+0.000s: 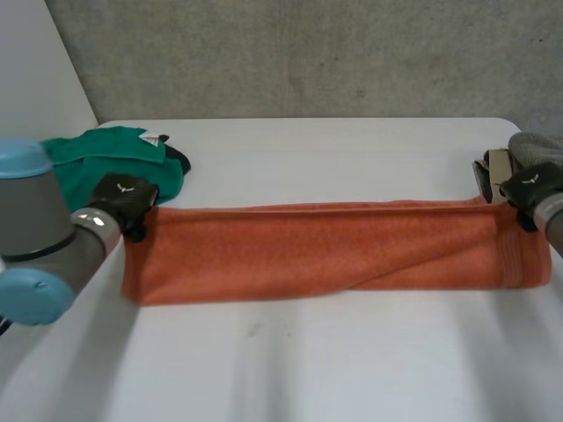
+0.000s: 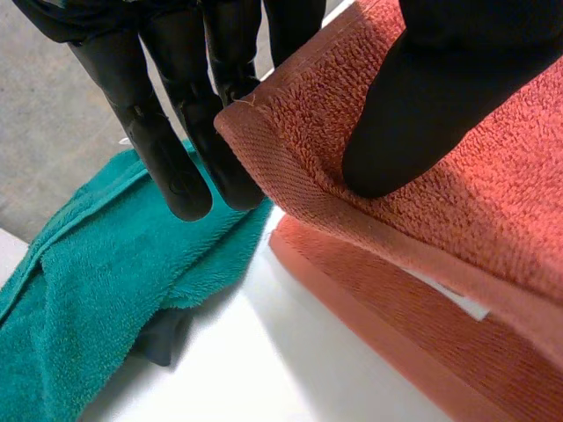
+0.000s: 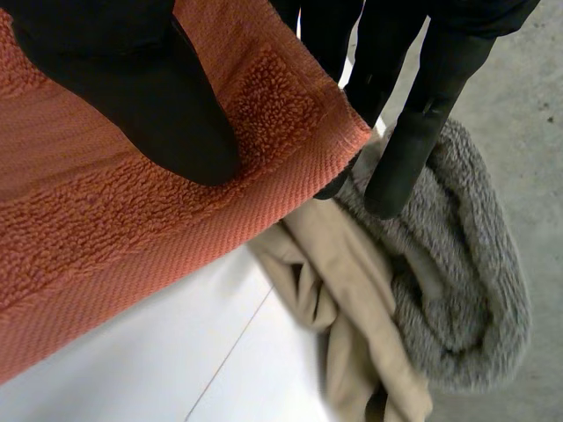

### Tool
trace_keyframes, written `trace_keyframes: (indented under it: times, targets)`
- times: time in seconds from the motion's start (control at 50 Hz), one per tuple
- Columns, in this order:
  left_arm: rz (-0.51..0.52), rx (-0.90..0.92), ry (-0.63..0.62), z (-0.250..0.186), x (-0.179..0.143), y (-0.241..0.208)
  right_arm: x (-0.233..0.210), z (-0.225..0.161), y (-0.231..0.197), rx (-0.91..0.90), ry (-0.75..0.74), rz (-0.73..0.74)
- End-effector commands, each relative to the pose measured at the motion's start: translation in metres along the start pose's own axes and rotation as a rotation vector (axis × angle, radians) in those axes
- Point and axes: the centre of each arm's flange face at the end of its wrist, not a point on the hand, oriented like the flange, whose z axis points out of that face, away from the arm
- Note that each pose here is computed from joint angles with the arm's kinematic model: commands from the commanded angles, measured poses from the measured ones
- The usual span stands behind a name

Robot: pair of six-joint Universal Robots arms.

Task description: Fold the laundry.

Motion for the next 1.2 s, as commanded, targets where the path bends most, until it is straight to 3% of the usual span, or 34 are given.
trace_keyframes:
  times: [0.02, 0.22, 0.36, 0.44, 0.62, 0.7, 0.82, 1.04, 1.2]
  targets:
    - [0.017, 0.010, -0.082, 0.030, 0.005, -0.007, -0.011, 0.035, -0.010, 0.053, 0.052, -0.013]
    - [0.018, 0.145, -0.196, 0.039, 0.009, -0.035, 0.003, 0.041, -0.032, 0.180, 0.175, 0.086]
    - [0.031, 0.156, -0.152, 0.022, 0.035, -0.043, 0.021, 0.017, -0.043, 0.198, 0.196, 0.113]
    - [0.032, 0.157, -0.140, 0.004, 0.035, -0.046, 0.018, -0.005, -0.043, 0.186, 0.158, 0.114]
    - [0.032, 0.142, -0.100, -0.037, 0.039, -0.034, -0.001, -0.040, 0.012, 0.082, -0.123, 0.179]
    - [0.015, 0.164, -0.080, -0.045, 0.042, -0.030, -0.004, -0.041, 0.028, 0.083, -0.170, 0.208]
    - [-0.015, 0.238, -0.056, -0.044, 0.040, -0.034, -0.001, -0.035, 0.040, 0.087, -0.147, 0.206]
    - [-0.035, 0.212, -0.082, -0.033, 0.027, -0.025, -0.014, -0.012, 0.058, 0.087, -0.142, 0.199]
    - [-0.042, 0.216, -0.086, -0.032, 0.026, -0.026, 0.022, -0.009, 0.087, -0.015, -0.019, 0.204]
